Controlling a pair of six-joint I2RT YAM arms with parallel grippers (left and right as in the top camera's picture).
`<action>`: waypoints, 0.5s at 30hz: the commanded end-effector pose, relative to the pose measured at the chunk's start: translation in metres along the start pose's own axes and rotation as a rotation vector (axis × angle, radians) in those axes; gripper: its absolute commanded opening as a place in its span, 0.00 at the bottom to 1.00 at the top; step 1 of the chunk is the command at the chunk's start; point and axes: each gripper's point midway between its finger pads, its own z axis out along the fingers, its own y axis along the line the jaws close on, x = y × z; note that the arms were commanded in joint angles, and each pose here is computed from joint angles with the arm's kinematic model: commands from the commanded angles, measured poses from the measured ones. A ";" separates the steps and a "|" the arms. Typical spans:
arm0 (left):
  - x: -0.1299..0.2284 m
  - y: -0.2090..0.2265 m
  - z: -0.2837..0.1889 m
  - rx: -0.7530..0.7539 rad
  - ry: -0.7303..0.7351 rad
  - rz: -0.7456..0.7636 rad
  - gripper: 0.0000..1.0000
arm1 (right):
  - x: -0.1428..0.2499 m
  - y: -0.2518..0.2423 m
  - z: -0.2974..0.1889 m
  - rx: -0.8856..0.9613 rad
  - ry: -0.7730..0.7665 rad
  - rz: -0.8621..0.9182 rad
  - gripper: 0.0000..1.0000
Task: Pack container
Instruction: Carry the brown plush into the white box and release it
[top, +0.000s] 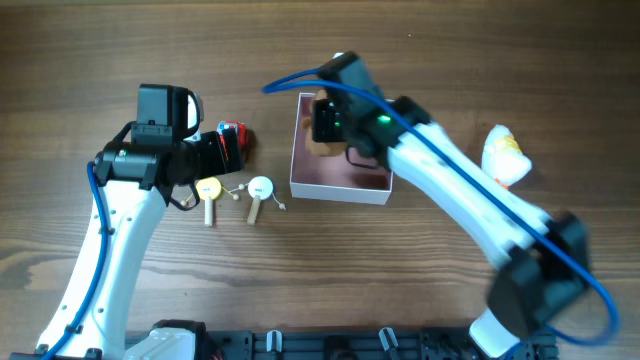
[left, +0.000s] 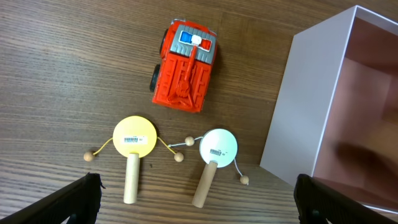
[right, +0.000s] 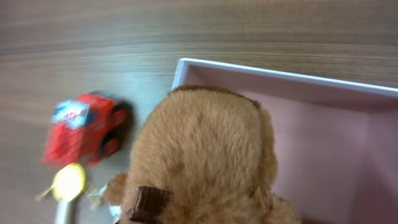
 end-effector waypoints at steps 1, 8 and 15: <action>-0.007 0.001 -0.004 -0.004 -0.018 0.010 1.00 | 0.008 -0.013 0.042 0.046 0.022 0.021 0.11; -0.007 0.001 -0.004 -0.004 -0.018 0.010 1.00 | 0.005 -0.006 0.055 0.012 0.007 -0.027 0.57; -0.007 0.001 -0.004 -0.004 -0.018 0.010 1.00 | -0.017 0.003 0.018 -0.025 -0.065 -0.132 0.79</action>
